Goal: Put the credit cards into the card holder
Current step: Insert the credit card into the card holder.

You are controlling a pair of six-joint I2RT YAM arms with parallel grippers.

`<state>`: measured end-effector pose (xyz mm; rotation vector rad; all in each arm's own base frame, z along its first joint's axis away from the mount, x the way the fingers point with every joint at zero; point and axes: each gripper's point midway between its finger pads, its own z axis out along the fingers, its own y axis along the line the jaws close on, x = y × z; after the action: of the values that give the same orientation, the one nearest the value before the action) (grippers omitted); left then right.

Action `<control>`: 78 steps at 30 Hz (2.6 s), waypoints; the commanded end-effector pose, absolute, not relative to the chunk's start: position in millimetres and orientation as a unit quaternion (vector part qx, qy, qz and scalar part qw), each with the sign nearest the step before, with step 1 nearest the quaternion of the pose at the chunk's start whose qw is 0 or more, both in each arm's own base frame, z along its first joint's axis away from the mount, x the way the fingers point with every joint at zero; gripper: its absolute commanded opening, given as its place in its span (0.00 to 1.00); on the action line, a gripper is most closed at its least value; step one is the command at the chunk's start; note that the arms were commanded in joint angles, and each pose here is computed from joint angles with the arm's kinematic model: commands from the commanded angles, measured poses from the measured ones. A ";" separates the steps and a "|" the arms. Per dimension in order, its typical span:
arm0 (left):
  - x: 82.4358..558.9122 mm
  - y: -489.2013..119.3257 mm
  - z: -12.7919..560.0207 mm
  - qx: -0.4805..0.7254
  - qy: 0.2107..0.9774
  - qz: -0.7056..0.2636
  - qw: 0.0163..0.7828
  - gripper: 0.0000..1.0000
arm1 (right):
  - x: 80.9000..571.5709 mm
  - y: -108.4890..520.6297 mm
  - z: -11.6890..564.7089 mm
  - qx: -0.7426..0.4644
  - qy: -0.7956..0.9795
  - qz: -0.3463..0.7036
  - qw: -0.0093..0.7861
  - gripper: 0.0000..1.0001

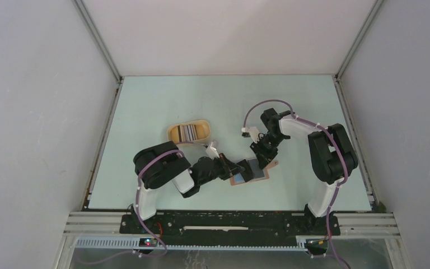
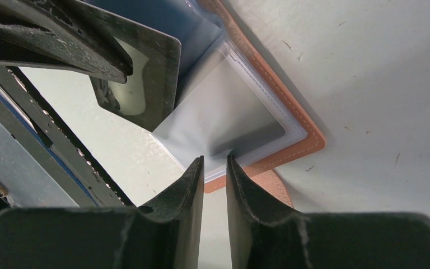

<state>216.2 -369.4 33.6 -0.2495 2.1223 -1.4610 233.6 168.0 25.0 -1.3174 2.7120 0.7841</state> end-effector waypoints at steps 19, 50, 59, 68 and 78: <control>212.1 -381.9 16.4 -0.078 0.814 -0.523 0.239 0.01 | 246.6 187.4 70.0 -0.437 0.844 0.296 0.096 0.33; 210.8 -374.8 1.3 -0.097 0.836 -0.502 0.200 0.13 | 264.0 241.6 59.5 -0.338 0.845 0.406 0.082 0.22; 213.4 -375.0 2.3 -0.098 0.835 -0.504 0.197 0.19 | 265.0 238.5 43.7 -0.339 0.858 0.382 0.063 0.20; 214.5 -373.5 5.1 -0.098 0.834 -0.506 0.198 0.26 | 266.8 230.3 34.2 -0.339 0.871 0.353 0.055 0.18; 214.6 -369.9 6.6 -0.100 0.833 -0.506 0.199 0.29 | 267.8 224.3 28.1 -0.339 0.878 0.335 0.048 0.18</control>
<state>218.7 -379.0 23.1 -0.2811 2.2583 -1.4856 261.2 224.8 28.6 -1.0181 2.6726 1.0656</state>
